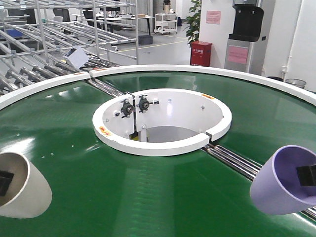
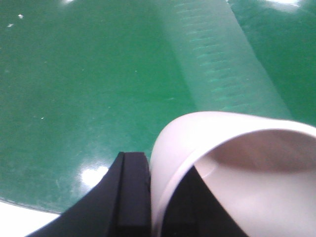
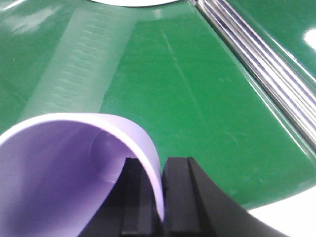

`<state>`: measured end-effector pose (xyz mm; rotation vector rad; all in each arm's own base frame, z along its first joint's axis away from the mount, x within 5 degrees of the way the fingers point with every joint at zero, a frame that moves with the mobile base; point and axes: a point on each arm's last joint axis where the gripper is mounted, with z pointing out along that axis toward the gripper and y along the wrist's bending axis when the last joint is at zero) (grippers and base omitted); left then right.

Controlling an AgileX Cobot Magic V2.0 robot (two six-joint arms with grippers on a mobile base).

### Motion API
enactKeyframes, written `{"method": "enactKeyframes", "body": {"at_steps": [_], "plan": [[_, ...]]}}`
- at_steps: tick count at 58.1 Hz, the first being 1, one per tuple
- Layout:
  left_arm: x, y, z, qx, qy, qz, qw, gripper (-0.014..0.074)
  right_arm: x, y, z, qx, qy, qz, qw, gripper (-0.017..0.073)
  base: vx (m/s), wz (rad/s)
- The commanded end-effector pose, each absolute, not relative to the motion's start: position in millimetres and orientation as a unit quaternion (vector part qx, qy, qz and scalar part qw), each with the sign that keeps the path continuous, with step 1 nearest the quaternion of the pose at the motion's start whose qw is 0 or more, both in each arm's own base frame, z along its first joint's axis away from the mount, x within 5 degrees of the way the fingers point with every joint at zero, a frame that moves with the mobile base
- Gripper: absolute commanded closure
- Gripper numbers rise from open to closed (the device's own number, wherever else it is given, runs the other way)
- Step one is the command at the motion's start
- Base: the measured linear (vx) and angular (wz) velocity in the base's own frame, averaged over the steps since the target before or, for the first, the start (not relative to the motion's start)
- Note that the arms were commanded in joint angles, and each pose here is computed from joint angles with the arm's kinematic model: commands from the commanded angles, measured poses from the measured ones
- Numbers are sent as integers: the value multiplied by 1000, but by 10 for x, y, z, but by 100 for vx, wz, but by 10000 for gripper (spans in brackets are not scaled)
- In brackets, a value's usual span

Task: Grab cup from conveyor and place in blue bin
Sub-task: 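Drive the base with both cups held to the blue bin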

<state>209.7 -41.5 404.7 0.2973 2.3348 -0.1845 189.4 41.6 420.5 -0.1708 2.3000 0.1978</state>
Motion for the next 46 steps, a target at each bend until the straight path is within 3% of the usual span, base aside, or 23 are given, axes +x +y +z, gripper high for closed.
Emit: {"method": "enactKeyframes", "body": {"at_steps": [1, 19, 46], "plan": [[2064, -432, 4238, 109, 891, -84, 433, 598, 1873, 398, 4378, -66, 885, 79, 454, 568, -6, -12], [2062, -431, 4240, 109, 891, -84, 433, 598, 1873, 398, 4378, -66, 885, 79, 454, 568, -9, -24], [2062, -431, 4240, 109, 891, -84, 433, 598, 1873, 398, 4378, -66, 885, 79, 454, 568, -12, -47]]}}
